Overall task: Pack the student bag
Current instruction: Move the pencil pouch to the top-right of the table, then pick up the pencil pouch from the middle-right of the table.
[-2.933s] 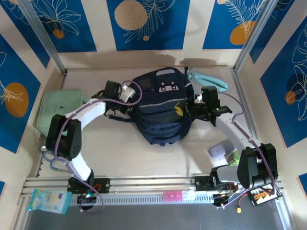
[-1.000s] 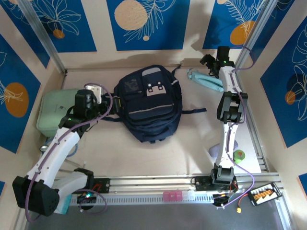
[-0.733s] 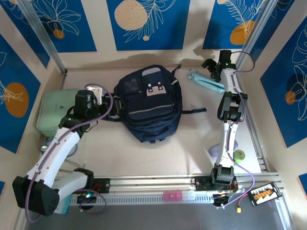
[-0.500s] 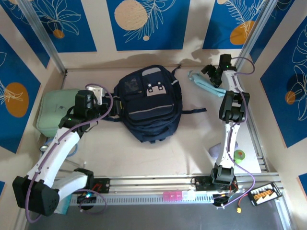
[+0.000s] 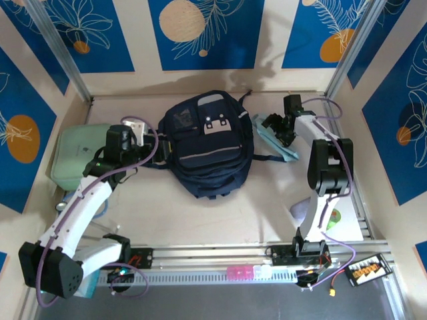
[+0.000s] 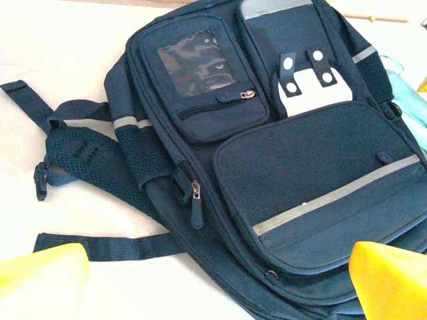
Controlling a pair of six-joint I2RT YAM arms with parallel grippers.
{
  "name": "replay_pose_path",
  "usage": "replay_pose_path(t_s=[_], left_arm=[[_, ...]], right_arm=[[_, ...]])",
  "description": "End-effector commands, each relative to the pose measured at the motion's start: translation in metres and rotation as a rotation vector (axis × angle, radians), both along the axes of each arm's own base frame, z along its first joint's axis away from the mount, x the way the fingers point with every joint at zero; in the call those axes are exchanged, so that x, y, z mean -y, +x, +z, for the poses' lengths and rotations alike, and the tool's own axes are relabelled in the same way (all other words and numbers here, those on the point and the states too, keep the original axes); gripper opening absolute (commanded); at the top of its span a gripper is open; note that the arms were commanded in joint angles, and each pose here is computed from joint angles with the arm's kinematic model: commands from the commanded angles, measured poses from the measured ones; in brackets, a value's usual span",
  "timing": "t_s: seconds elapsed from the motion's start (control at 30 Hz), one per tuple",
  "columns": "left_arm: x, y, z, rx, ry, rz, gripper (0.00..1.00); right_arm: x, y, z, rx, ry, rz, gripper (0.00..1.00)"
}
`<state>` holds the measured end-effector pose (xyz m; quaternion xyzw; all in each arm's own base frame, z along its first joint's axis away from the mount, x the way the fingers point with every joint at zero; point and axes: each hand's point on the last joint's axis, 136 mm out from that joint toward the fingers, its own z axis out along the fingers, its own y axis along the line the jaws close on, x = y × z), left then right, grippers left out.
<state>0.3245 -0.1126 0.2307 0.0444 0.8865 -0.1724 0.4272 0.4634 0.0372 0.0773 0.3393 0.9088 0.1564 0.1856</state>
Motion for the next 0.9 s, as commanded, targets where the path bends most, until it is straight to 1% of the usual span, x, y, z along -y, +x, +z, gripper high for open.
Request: replay_pose_path(t_s=[0.0,0.07,0.17,0.2,0.3,0.37,0.43,0.5,0.6,0.7,0.87], left_arm=[[0.005,0.003,0.008,0.019,-0.009,-0.033,1.00],[0.006,0.004,0.009,0.018,-0.010,-0.039,1.00],[0.008,0.005,0.012,0.022,-0.009,-0.051,1.00],[0.009,0.005,0.013,0.026,-0.008,-0.055,1.00],[0.008,0.006,0.015,0.033,-0.003,-0.056,1.00],[0.009,0.007,0.015,0.036,-0.003,-0.060,1.00],[0.010,0.007,0.015,0.035,0.000,-0.067,1.00],[0.011,0.008,0.015,0.032,0.001,-0.071,1.00],[0.012,0.010,0.017,0.028,-0.002,-0.076,1.00],[0.013,0.010,0.018,0.026,-0.008,-0.075,1.00],[0.014,0.010,0.021,0.029,-0.018,-0.076,1.00]], right_arm=[[0.013,-0.013,0.018,0.041,-0.068,0.007,0.90],[0.014,-0.014,0.031,0.065,-0.135,0.092,0.90],[0.010,-0.015,0.040,0.060,-0.267,0.274,0.90],[0.009,-0.017,0.038,0.042,-0.321,0.341,0.88],[-0.001,-0.024,0.023,-0.027,-0.451,0.553,0.86],[-0.009,-0.030,0.011,-0.071,-0.507,0.674,0.85],[-0.013,-0.033,0.002,-0.096,-0.539,0.751,0.85],[-0.013,-0.033,-0.007,-0.121,-0.543,0.785,0.85],[-0.003,-0.026,-0.012,-0.147,-0.562,0.757,0.85],[0.000,-0.020,-0.017,-0.148,-0.530,0.745,0.85],[-0.006,-0.016,-0.029,-0.157,-0.478,0.790,0.81]])
